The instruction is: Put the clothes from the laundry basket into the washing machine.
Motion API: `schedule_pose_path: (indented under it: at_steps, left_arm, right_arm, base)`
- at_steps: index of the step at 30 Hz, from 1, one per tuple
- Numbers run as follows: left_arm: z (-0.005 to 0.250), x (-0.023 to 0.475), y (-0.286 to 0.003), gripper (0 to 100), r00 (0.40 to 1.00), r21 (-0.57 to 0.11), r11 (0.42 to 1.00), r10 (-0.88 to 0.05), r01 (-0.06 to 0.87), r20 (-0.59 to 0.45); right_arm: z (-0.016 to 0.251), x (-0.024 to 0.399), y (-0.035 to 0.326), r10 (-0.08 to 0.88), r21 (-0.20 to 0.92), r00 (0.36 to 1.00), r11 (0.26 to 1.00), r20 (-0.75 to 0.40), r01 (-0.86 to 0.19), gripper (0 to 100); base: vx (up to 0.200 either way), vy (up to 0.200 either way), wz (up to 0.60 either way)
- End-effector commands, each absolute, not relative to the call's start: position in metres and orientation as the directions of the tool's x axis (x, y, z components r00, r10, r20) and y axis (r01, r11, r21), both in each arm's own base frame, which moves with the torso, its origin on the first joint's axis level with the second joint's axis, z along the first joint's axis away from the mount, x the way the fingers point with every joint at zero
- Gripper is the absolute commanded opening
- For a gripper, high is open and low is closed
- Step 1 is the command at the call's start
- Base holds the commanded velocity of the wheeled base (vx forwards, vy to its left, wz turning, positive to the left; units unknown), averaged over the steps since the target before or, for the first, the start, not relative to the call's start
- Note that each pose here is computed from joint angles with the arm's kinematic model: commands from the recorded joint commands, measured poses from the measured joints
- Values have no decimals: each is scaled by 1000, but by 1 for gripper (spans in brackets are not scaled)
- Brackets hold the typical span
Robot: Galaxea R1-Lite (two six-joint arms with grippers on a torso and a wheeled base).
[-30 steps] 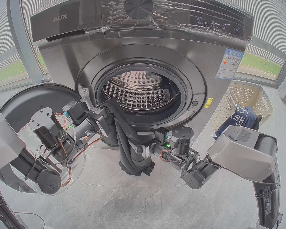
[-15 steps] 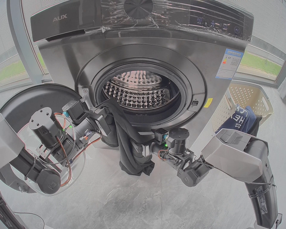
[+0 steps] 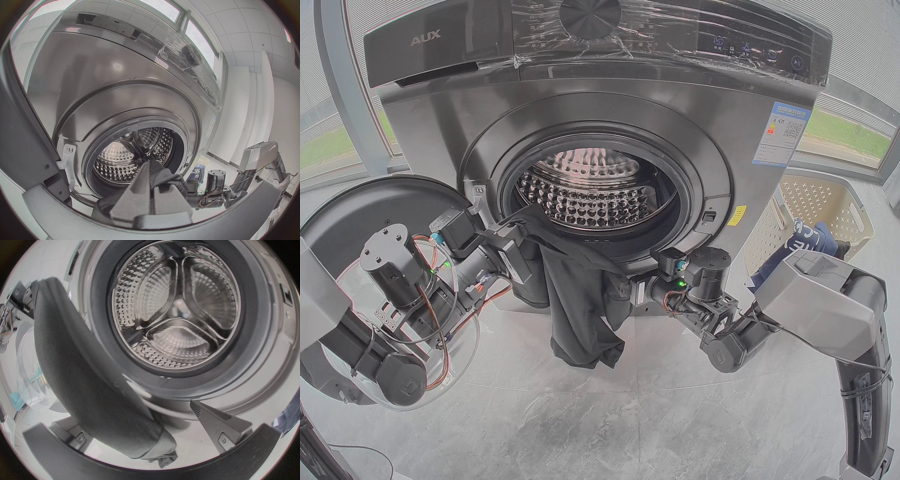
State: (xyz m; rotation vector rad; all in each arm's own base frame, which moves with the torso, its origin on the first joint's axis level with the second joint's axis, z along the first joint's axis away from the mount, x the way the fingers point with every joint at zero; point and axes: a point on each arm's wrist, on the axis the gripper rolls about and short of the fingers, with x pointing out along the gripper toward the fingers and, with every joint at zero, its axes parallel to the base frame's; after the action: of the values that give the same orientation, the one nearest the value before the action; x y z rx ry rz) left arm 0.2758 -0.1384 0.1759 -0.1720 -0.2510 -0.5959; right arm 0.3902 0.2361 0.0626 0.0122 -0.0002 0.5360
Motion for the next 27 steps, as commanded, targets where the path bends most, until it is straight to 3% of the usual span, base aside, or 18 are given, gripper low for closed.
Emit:
schedule_pose_path:
  at_steps: [1, 8, 9, 14, 27]
  left_arm:
    - [176, 276, -138, 0, 799, -88, 815, -531, 573, 281]
    - [176, 276, -138, 0, 800, -88, 816, -530, 571, 281]
    - [176, 276, -138, 0, 800, -88, 816, -530, 571, 281]
    - [174, 277, -136, 0, 805, -89, 820, -526, 566, 276]
    - [169, 284, -126, 0, 830, -92, 842, -495, 531, 257]
  right_arm:
    - [70, 389, 235, 511, 9, 859, 859, 20, -512, 100]
    - [64, 384, 246, 535, 11, 845, 845, 18, -535, 100]
    - [64, 382, 248, 540, 11, 841, 841, 21, -540, 0]
    - [66, 374, 240, 538, 9, 843, 843, -2, -538, 0]
    - [141, 332, 181, 518, -27, 851, 855, 86, -517, 0]
  base:
    - [0, 0, 0]
    - [0, 0, 0]
    - [0, 0, 0]
    - [0, 0, 0]
    - [0, 0, 0]
